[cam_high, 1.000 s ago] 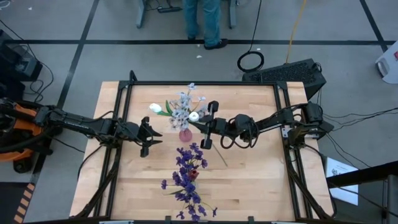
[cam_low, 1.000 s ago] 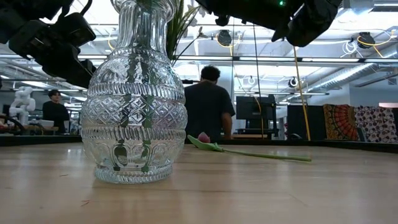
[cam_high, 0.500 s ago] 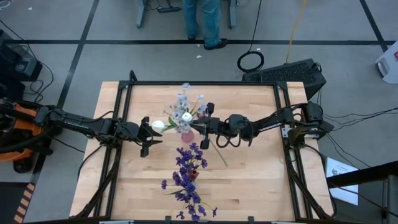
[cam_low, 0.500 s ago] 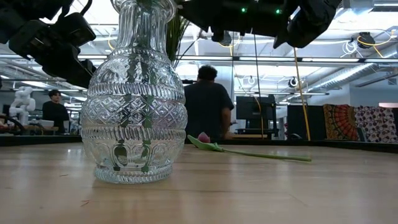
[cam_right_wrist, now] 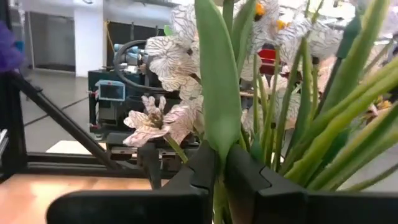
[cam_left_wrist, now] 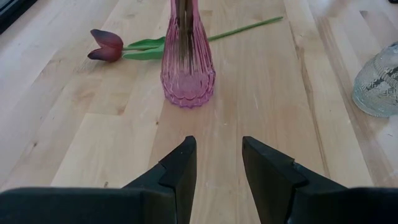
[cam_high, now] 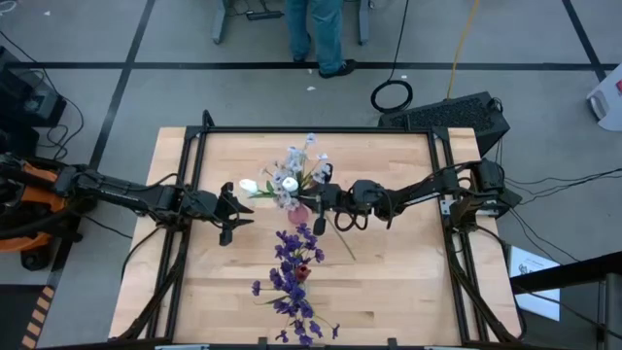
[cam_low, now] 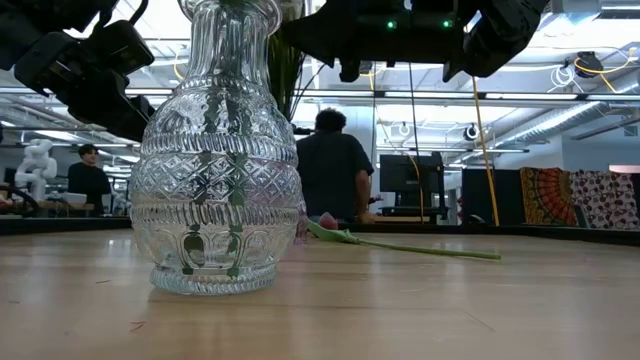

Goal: Sort flowers into vase by color
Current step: Put the white flower into the pink vase

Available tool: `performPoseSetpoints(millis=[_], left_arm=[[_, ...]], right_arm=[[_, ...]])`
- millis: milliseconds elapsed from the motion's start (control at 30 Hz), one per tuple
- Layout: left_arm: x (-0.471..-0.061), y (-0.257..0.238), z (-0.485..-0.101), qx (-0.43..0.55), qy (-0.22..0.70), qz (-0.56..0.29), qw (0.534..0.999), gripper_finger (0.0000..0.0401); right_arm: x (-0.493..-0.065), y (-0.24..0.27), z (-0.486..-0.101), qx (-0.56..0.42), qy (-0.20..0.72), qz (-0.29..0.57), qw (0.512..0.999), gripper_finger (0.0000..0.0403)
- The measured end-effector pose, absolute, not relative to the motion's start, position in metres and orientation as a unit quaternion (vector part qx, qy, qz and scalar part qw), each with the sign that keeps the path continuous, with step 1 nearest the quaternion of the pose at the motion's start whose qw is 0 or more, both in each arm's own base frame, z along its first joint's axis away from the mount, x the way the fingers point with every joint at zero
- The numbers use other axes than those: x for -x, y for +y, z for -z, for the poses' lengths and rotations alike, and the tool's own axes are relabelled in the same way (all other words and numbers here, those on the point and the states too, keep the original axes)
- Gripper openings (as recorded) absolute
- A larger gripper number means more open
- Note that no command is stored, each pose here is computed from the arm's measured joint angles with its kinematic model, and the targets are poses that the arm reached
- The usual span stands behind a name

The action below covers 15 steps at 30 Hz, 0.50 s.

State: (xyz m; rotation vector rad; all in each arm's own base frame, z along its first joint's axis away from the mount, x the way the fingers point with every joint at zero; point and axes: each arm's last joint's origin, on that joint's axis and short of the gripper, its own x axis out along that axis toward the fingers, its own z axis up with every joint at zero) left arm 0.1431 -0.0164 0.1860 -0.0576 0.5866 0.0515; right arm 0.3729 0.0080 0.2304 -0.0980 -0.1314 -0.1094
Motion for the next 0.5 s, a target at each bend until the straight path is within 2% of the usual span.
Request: performPoseSetpoints(millis=[267, 500], left_arm=[[-0.1431, -0.0164, -0.1859, 0.028, 0.290, -0.026, 0.956, 0.0136], [-0.1431, -0.0164, -0.1858, 0.029, 0.290, -0.026, 0.956, 0.0136]], right_arm=[[-0.3725, 0.0059, -0.2303, 0.001, -0.067, 0.091, 0.994, 0.0027], [-0.3725, 0.0060, -0.2302, -0.032, -0.069, 0.089, 0.993, 0.0072]])
